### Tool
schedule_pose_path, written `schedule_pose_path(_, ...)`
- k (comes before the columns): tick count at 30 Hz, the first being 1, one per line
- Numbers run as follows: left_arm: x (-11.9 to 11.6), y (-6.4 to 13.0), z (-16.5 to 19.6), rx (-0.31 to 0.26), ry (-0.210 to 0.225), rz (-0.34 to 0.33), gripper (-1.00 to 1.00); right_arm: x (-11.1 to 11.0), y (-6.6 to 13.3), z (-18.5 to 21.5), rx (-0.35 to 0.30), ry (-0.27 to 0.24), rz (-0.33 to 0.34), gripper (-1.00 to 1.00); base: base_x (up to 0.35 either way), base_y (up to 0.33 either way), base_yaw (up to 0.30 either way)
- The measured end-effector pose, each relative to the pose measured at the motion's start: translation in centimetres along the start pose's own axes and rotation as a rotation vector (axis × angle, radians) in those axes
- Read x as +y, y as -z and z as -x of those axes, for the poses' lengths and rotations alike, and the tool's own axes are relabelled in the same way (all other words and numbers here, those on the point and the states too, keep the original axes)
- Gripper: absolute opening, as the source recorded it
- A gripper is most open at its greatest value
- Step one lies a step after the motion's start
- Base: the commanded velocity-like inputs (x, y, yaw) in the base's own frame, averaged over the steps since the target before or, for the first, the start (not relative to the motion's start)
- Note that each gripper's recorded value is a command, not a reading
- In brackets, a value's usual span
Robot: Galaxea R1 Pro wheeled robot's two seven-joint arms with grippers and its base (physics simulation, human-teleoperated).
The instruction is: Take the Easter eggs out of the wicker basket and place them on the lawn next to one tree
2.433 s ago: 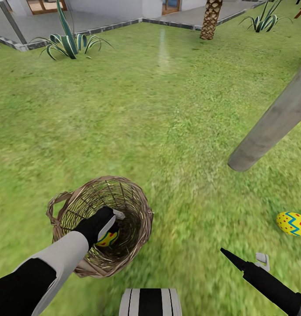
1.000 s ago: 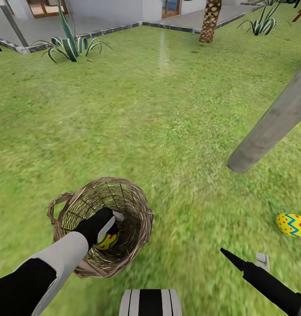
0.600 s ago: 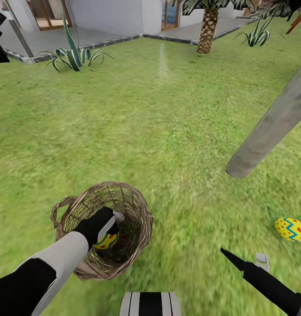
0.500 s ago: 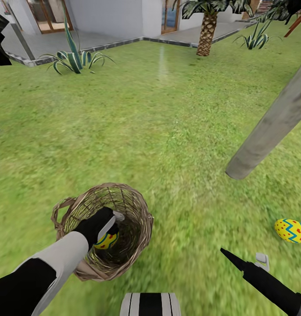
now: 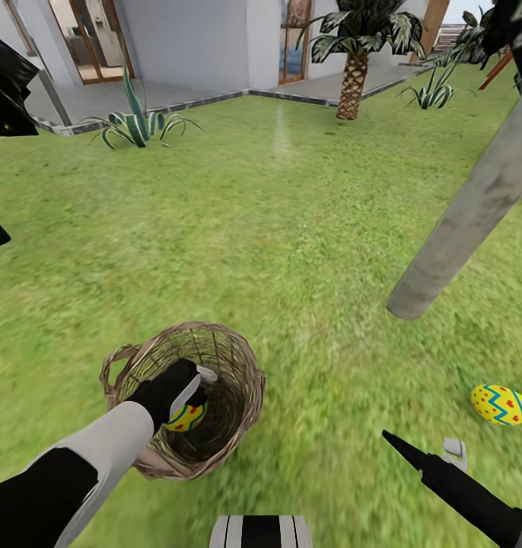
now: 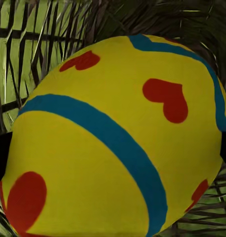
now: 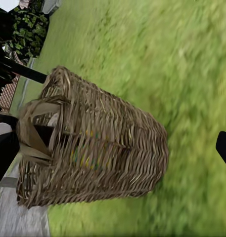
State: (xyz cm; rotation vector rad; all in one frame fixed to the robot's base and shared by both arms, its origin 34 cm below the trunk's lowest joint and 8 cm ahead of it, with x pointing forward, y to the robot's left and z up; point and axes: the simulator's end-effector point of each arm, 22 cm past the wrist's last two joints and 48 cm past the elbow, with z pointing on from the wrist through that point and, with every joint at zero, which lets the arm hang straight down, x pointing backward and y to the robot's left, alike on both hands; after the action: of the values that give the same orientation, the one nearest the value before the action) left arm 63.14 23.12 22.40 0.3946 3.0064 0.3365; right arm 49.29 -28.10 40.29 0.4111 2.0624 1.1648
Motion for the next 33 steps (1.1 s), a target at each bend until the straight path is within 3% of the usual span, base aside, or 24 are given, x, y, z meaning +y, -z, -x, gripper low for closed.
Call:
schedule_pose_path(15,0.8,3.4,2.0,-0.064,0.012,0.009,-1.0,2.2,0.5,1.5,-0.033,0.037,0.036,1.0,-0.003,0.0,0.0)
schedule_pose_path(19,1.0,5.1,3.4,-0.098,0.014,0.004,-1.0,2.8,0.7,1.9,-0.042,0.047,0.045,1.0,0.0,0.0,0.0)
schedule_pose_path(28,0.8,7.5,4.1,-0.119,0.017,-0.029,-1.0,4.2,1.1,2.8,-0.062,0.069,0.066,1.0,0.0,0.0,0.0)
schedule_pose_path(33,1.1,8.6,3.8,-0.102,0.013,-0.027,-1.0,4.9,1.3,3.2,-0.073,0.082,0.078,1.0,0.0,0.0,0.0)
